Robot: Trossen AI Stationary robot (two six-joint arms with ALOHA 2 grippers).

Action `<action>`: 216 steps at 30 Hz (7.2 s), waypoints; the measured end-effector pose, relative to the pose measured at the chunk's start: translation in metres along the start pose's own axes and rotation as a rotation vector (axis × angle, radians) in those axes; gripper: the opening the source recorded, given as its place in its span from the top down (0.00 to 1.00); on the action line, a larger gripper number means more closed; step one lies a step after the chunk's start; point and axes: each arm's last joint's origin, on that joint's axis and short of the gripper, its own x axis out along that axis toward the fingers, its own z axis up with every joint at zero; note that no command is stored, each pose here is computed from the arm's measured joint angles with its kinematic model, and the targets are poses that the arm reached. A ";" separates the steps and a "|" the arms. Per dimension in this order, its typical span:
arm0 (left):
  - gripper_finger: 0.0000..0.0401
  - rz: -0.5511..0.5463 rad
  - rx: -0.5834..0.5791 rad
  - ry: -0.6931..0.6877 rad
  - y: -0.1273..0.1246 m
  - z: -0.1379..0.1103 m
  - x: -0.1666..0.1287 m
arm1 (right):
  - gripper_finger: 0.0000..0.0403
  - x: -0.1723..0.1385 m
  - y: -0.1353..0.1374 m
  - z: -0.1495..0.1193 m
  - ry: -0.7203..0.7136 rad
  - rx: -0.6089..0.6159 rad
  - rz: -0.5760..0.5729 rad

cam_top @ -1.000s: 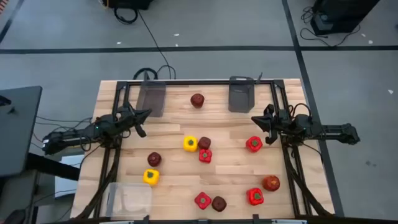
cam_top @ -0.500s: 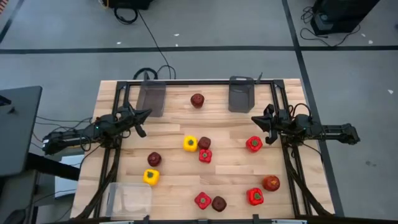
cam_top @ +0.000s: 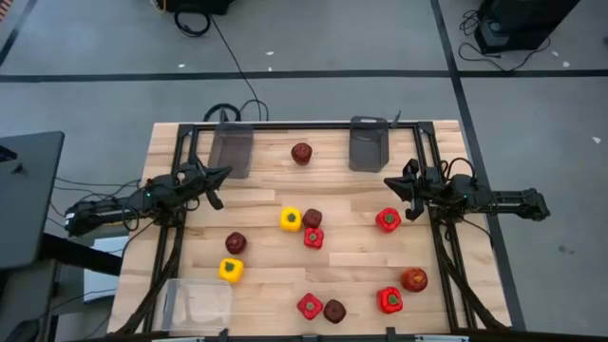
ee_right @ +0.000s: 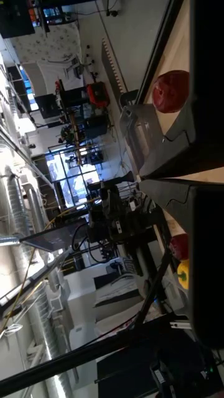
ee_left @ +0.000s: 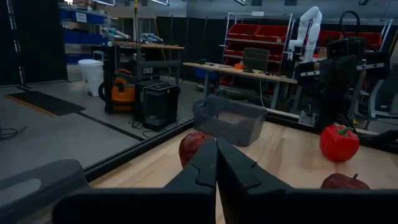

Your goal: Sort produce into baskets

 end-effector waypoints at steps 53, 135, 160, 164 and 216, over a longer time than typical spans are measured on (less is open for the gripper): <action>0.71 0.044 0.096 0.101 -0.015 0.038 0.035 | 0.53 0.096 -0.011 0.048 0.343 -0.152 -0.473; 0.07 -0.095 0.190 0.912 0.018 -0.033 0.316 | 0.17 0.158 0.013 0.034 0.775 -0.192 -0.591; 0.13 0.338 0.135 0.855 0.068 0.082 0.179 | 0.19 0.146 0.014 0.005 0.767 -0.165 -0.561; 0.12 0.445 0.107 0.874 0.083 0.061 0.158 | 0.20 0.144 0.013 0.002 0.784 -0.174 -0.556; 0.02 -0.439 0.233 0.529 -0.153 0.023 0.159 | 0.20 0.168 0.022 -0.016 0.781 -0.231 -0.256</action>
